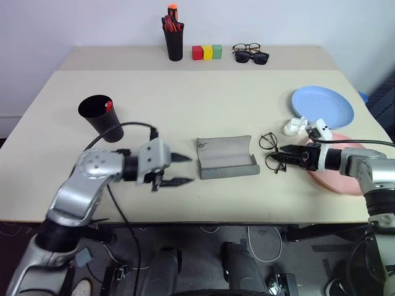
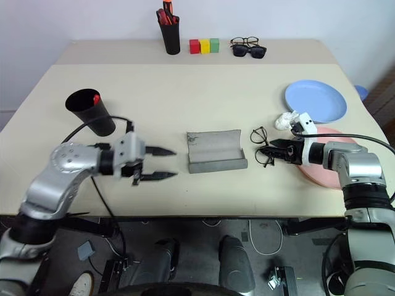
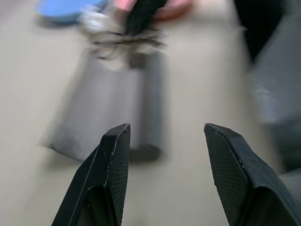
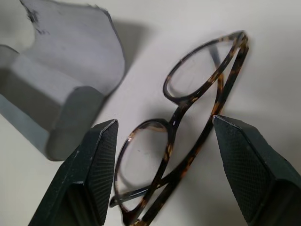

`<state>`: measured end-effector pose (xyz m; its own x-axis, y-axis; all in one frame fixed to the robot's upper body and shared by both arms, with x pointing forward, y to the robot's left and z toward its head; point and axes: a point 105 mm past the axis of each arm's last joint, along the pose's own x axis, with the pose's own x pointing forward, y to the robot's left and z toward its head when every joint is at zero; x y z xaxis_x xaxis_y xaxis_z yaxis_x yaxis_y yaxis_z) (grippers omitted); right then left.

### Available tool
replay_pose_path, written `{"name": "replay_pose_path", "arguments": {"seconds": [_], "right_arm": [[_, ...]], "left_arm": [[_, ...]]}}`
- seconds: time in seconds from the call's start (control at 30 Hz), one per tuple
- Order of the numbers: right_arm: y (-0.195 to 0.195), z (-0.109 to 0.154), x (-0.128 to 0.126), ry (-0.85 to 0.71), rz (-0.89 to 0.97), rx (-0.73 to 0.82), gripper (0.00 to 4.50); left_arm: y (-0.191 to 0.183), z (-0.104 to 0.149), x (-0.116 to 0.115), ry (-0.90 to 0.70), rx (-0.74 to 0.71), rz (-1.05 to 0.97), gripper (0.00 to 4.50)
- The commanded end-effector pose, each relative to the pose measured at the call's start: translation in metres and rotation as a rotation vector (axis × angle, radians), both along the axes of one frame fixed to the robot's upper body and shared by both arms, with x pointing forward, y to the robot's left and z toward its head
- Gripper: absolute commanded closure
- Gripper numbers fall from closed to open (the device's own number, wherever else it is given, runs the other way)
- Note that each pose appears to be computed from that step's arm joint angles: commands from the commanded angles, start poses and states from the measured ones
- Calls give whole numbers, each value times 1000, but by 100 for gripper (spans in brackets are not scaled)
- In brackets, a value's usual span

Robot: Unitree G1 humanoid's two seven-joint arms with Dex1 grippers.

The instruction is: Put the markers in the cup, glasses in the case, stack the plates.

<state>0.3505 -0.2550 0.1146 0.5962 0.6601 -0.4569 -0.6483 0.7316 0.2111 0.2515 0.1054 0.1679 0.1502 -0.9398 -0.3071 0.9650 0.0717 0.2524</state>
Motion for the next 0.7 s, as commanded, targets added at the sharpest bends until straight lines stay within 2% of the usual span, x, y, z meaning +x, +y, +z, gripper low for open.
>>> {"name": "replay_pose_path", "arguments": {"seconds": [0.03, 0.7], "right_arm": [[-1, 6, 4, -14, 31, -7, 122], [16, 15, 15, -14, 122, 29, 122]], "left_arm": [[5, 20, -16, 16, -43, -76, 199], [17, 17, -27, 22, -62, -25, 199]]}}
